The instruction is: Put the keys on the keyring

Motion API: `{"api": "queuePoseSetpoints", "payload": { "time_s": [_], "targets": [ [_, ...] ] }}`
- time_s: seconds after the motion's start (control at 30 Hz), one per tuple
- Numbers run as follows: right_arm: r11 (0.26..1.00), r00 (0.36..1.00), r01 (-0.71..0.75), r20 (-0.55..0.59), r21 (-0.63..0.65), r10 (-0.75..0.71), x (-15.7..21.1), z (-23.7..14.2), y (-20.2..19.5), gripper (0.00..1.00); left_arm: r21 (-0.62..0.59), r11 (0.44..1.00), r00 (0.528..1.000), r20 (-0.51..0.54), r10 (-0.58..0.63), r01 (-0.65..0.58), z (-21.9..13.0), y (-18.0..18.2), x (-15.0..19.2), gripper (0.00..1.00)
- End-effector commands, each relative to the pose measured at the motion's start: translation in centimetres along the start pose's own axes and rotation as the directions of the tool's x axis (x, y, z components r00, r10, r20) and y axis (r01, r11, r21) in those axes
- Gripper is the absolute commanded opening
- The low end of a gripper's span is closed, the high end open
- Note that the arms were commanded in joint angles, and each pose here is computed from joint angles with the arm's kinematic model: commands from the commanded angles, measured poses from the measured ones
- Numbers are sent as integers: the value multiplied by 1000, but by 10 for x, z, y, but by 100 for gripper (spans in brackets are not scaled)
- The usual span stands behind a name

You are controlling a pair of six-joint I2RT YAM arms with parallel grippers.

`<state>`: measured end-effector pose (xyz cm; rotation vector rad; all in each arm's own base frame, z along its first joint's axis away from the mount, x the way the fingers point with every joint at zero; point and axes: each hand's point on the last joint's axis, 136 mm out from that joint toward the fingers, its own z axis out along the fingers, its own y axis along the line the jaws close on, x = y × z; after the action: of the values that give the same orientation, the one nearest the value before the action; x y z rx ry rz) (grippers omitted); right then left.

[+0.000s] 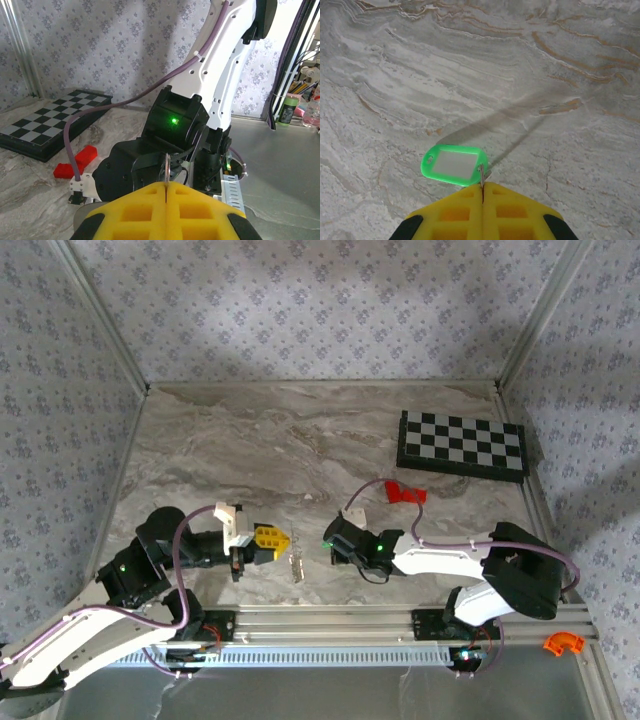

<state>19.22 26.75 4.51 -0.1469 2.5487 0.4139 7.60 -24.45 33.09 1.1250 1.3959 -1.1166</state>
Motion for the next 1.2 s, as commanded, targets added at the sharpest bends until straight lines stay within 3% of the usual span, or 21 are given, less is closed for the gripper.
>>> {"api": "queuePoseSetpoints", "payload": {
  "time_s": [0.0, 0.47, 0.67, 0.9, 1.17],
  "targets": [
    [999, 1000, 4, 12, 32, -4, 3, 5, -10, 0, -11, 999, 998, 57, 40, -40, -5, -2, -19, 0],
    [999, 999, -10, -32, 44, 11, 17, 10, -20, 3, -23, 999, 998, 46, 48, -47, -2, 2, -17, 0],
    [998, 1000, -11, -19, 56, 12, 16, 3, -23, 14, -22, 999, 997, 53, 48, -47, -4, 0, -17, 0],
    [997, 998, -44, 41, 56, 42, 11, -17, -31, 33, -12, 999, 997, 65, 52, -52, -6, -2, -20, 0],
    [994, 996, -94, -2, 49, 94, 7, -50, -46, 42, 2, 999, 996, 71, 48, -48, -3, -3, -20, 0]
  ]
}}
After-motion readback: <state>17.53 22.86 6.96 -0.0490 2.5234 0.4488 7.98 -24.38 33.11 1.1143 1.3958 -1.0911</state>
